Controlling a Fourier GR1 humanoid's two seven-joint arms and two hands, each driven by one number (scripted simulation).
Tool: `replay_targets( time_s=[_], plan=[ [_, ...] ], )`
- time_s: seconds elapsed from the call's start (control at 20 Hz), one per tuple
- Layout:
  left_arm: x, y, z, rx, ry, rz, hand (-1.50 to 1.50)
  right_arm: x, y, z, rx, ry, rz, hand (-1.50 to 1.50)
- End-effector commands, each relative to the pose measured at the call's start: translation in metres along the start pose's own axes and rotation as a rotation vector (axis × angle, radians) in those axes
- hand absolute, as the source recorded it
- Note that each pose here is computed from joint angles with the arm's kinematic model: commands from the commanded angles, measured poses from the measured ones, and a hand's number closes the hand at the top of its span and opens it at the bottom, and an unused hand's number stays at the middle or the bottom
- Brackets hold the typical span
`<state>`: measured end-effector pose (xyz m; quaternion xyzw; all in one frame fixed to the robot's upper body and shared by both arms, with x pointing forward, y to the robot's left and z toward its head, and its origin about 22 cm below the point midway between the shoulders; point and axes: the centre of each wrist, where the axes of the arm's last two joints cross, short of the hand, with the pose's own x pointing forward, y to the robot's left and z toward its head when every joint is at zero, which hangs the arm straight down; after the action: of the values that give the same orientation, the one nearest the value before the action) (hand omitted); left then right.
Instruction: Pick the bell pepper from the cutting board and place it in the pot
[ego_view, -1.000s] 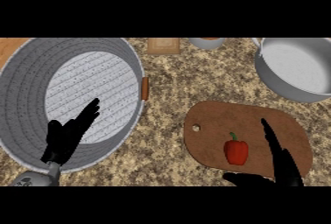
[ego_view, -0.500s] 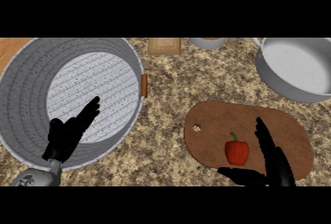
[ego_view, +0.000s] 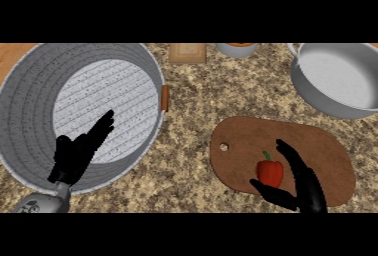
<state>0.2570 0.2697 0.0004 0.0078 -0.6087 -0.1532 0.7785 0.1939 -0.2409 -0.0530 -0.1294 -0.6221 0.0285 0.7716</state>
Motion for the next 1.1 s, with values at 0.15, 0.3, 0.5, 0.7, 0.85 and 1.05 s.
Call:
replay_targets(
  time_s=[0.15,0.3,0.5,0.7,0.85,1.05],
  plan=[
    [-0.005,-0.043,-0.008,-0.029,0.018,0.069,0.0,-0.038,0.026,0.001,0.045,-0.016,0.0,1.5],
    [-0.014,-0.026,0.004,-0.026,0.011,0.082,0.0,-0.046,0.026,-0.007,0.036,-0.027,-0.027,1.5],
    [-0.007,-0.028,-0.007,-0.007,0.027,0.083,0.0,-0.042,-0.053,-0.019,-0.002,-0.109,-0.106,1.5],
    [-0.006,-0.023,0.002,-0.021,0.015,0.083,0.0,-0.017,-0.175,-0.027,0.001,-0.162,-0.032,1.5],
    [-0.01,-0.017,0.008,-0.026,0.023,0.085,0.0,-0.003,-0.232,-0.027,-0.016,-0.214,-0.051,1.5],
    [0.002,-0.028,0.002,-0.044,-0.003,0.073,0.0,0.015,-0.296,-0.022,-0.074,-0.299,0.006,1.5]
  ],
)
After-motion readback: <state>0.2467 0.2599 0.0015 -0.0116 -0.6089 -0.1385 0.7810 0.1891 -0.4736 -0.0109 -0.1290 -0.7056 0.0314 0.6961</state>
